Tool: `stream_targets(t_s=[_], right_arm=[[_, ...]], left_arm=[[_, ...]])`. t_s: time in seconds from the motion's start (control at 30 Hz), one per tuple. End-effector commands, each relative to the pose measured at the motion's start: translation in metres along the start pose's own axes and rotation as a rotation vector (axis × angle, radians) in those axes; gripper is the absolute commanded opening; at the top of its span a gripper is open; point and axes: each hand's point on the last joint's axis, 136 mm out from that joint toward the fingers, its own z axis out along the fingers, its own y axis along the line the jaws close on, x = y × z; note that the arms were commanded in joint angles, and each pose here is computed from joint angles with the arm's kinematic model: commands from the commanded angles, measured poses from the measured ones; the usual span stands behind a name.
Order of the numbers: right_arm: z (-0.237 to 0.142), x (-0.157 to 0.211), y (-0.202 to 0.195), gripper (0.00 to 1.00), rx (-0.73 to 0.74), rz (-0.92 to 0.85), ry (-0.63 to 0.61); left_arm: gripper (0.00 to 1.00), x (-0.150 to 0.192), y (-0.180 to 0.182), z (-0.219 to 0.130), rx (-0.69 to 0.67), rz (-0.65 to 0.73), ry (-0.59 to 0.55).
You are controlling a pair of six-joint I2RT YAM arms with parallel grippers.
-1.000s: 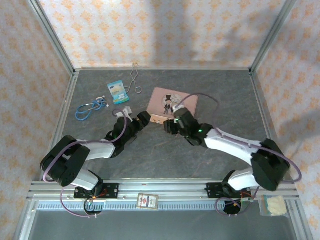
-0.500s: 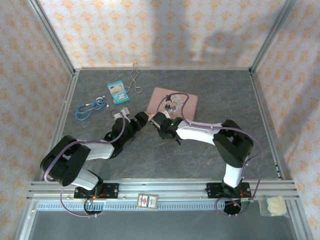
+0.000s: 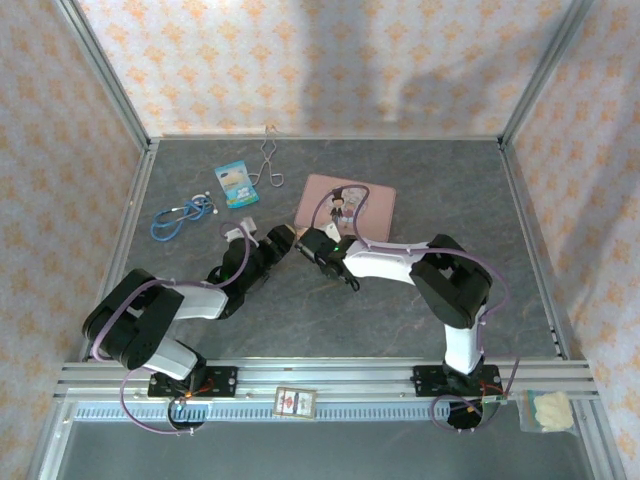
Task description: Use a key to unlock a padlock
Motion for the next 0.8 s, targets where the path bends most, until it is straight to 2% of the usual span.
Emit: stream_targets(t_s=[0.0, 0.07, 0.3, 0.77], right_arm=[[0.006, 0.014, -0.013, 0.42, 0.080, -0.044, 0.034], [0.000, 0.008, -0.014, 0.42, 0.069, -0.035, 0.019], [-0.036, -0.010, -0.002, 0.44, -0.115, 0.020, -0.054], [-0.004, 0.005, -0.013, 0.48, 0.031, -0.017, -0.049]], left_arm=[[0.73, -0.001, 0.001, 0.001, 0.019, -0.025, -0.004], [0.72, 0.000, 0.001, 0.002, 0.023, -0.033, -0.002], [0.72, 0.000, 0.000, 0.003, 0.033, -0.046, 0.000], [0.72, -0.002, -0.002, -0.001, 0.036, -0.044, -0.007]])
